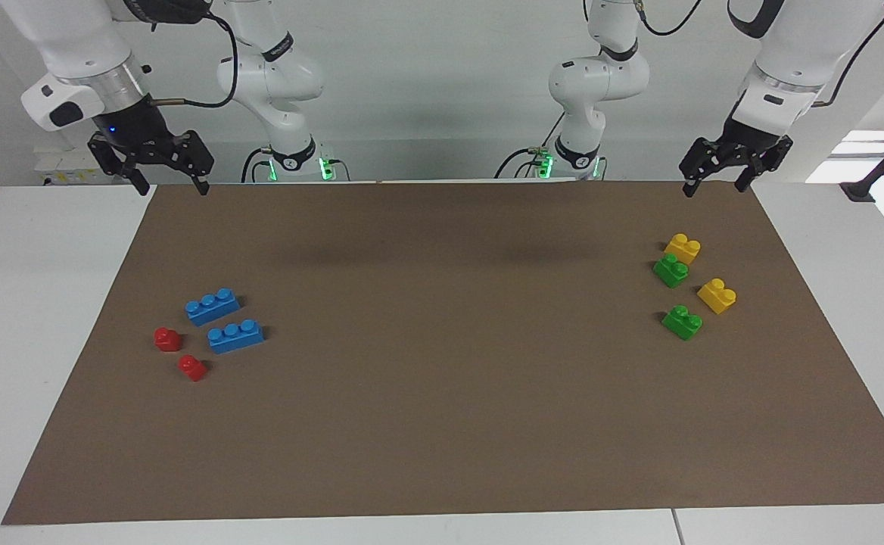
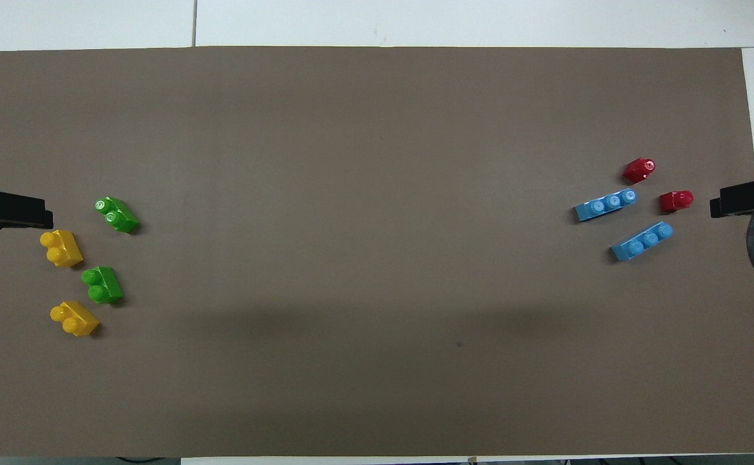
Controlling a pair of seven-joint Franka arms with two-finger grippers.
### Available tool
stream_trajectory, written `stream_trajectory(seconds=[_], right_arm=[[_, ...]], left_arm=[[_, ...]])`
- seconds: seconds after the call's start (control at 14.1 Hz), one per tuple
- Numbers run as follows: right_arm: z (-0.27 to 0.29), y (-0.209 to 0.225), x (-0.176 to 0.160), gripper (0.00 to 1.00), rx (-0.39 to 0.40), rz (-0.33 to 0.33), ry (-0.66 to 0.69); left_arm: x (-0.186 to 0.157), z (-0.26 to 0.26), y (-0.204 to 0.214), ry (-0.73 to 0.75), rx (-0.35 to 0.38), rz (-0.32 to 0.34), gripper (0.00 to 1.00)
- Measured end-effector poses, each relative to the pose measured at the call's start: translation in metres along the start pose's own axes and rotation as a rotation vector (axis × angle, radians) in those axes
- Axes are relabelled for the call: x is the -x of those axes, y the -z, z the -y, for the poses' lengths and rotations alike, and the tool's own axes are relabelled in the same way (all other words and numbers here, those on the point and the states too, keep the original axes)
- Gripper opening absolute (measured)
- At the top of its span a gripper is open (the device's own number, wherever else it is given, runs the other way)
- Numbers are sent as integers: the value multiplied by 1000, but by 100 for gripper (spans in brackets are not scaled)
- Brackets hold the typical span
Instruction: Remove green block with left arm and hold with right
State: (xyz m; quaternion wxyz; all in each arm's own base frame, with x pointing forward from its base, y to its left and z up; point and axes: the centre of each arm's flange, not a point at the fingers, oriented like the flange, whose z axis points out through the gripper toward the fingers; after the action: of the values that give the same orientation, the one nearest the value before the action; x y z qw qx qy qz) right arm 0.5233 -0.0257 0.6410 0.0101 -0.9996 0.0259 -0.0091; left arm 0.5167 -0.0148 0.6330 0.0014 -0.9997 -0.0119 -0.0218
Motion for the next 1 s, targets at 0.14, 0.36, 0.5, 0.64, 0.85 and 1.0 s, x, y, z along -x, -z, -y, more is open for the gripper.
stream_trajectory(seconds=[0.14, 0.36, 0.5, 0.64, 0.85, 1.0], right_arm=[[0, 0, 0, 100, 3, 0, -1], [-1, 0, 0, 100, 10, 0, -2], [-1, 0, 0, 100, 10, 0, -2], [-1, 0, 0, 100, 10, 0, -2], [-1, 0, 0, 100, 10, 0, -2], [-1, 0, 0, 100, 10, 1, -2]], left_arm=[[0, 0, -1, -1, 0, 4, 100], [-8, -7, -12, -13, 3, 32, 100], [-18, -8, -14, -15, 6, 51, 100], [-26, -7, -17, -15, 8, 66, 100], [-29, -8, -21, -18, 9, 88, 100], [-27, -8, -23, -18, 8, 105, 100]])
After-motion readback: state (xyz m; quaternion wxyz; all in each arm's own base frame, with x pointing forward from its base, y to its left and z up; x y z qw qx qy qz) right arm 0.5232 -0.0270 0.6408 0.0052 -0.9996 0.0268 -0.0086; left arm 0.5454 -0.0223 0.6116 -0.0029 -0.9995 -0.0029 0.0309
